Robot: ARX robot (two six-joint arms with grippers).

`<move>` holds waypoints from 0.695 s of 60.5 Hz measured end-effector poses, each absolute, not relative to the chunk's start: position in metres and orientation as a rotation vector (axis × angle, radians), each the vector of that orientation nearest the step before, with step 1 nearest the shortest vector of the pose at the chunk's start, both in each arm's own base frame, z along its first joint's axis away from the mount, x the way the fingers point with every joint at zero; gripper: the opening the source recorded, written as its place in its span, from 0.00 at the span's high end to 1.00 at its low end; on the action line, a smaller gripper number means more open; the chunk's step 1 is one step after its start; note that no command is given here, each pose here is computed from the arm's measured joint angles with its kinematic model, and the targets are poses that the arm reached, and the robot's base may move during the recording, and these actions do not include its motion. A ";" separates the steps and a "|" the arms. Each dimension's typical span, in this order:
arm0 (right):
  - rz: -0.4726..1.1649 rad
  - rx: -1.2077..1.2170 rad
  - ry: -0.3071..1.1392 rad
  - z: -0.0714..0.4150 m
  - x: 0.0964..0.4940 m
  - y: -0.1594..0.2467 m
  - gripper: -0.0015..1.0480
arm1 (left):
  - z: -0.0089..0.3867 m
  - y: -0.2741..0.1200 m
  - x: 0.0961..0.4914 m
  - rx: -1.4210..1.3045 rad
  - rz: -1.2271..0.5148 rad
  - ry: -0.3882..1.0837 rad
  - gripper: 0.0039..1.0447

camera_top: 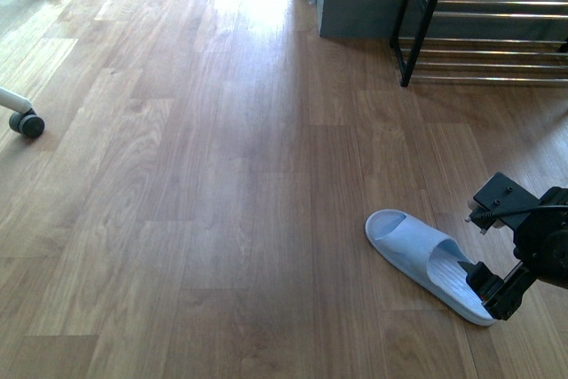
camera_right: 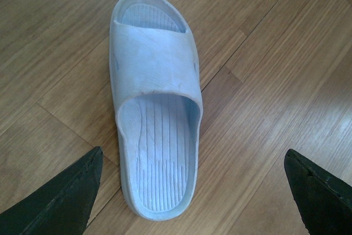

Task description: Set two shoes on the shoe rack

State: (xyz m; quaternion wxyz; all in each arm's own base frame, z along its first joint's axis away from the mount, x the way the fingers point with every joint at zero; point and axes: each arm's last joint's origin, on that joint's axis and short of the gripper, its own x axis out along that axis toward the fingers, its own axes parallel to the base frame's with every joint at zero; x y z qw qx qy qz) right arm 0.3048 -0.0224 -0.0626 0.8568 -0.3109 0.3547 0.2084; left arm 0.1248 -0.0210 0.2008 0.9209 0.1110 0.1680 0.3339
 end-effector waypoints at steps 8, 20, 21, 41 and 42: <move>0.405 -0.669 0.732 -0.062 0.303 -0.023 0.09 | 0.201 -0.021 0.125 0.228 0.686 0.345 0.99; 0.342 -0.700 0.741 -0.062 0.305 -0.024 0.09 | 0.201 -0.021 0.125 0.228 0.686 0.345 0.99; 0.338 -0.703 0.746 -0.062 0.305 -0.024 0.09 | 0.201 -0.021 0.125 0.228 0.686 0.345 0.99; 0.303 -0.750 0.800 -0.064 0.303 -0.023 0.09 | 0.201 -0.021 0.125 0.228 0.686 0.345 0.99; 0.303 -0.752 0.799 -0.064 0.303 -0.023 0.09 | 0.201 -0.021 0.125 0.228 0.686 0.345 0.99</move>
